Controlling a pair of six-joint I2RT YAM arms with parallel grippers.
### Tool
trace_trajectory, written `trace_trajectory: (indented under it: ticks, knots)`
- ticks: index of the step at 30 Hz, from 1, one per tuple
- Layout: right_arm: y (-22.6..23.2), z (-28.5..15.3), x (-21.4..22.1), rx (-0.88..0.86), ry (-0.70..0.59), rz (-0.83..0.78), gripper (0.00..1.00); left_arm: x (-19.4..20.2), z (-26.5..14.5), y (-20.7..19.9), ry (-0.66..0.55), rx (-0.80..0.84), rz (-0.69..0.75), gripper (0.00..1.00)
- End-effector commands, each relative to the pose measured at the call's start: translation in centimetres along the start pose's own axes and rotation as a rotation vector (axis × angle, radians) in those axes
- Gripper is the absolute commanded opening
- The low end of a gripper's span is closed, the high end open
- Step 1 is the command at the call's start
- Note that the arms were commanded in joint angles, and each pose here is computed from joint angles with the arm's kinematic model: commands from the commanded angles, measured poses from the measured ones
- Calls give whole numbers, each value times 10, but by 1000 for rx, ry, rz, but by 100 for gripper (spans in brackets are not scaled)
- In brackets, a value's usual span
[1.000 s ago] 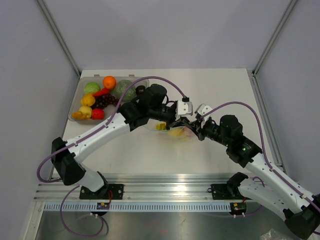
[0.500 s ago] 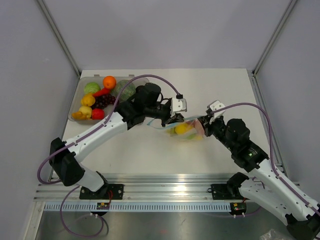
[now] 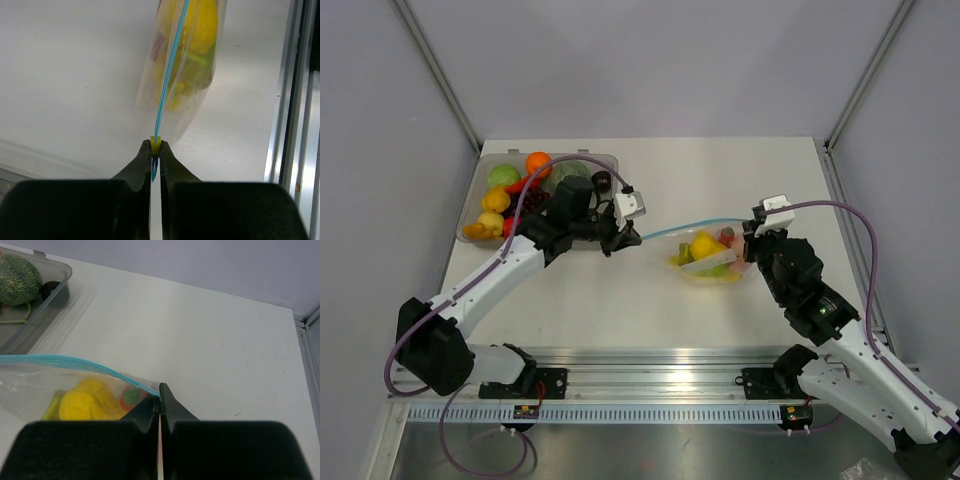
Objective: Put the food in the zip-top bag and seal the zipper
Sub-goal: Zip the zipper food storage bag at the center of the board, then place the zipper food storage bag at the center of the board.
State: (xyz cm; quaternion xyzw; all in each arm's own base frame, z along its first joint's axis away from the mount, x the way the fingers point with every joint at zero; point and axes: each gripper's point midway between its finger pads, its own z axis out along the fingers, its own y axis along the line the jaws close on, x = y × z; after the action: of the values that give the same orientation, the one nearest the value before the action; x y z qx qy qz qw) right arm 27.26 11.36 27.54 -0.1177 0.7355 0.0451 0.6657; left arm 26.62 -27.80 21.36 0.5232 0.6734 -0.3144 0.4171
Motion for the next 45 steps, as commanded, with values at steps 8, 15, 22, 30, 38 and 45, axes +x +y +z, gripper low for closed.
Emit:
trace_trajectory:
  ticks: [8, 15, 22, 30, 38, 45]
  knots:
    - [-48, -6, -42, 268, -160, 145, 0, 30, -29, 11, 30, -118, -88, 0]
    - [-49, 12, -47, 312, -197, 95, 0, -18, -15, 31, -61, -84, -109, 0]
    - [-109, 47, -82, 545, -283, 53, 0, -103, 17, 88, -228, -81, -100, 0]
    - [-145, 87, -112, 569, -333, 95, 0, -196, 23, 115, -396, -52, 2, 0]
    - [-134, 47, -32, 559, -196, 282, 97, -160, 19, 63, -296, 47, 25, 99]
    - [-137, -3, -2, 645, -52, 427, 99, -159, -24, 57, -313, -139, -62, 99]
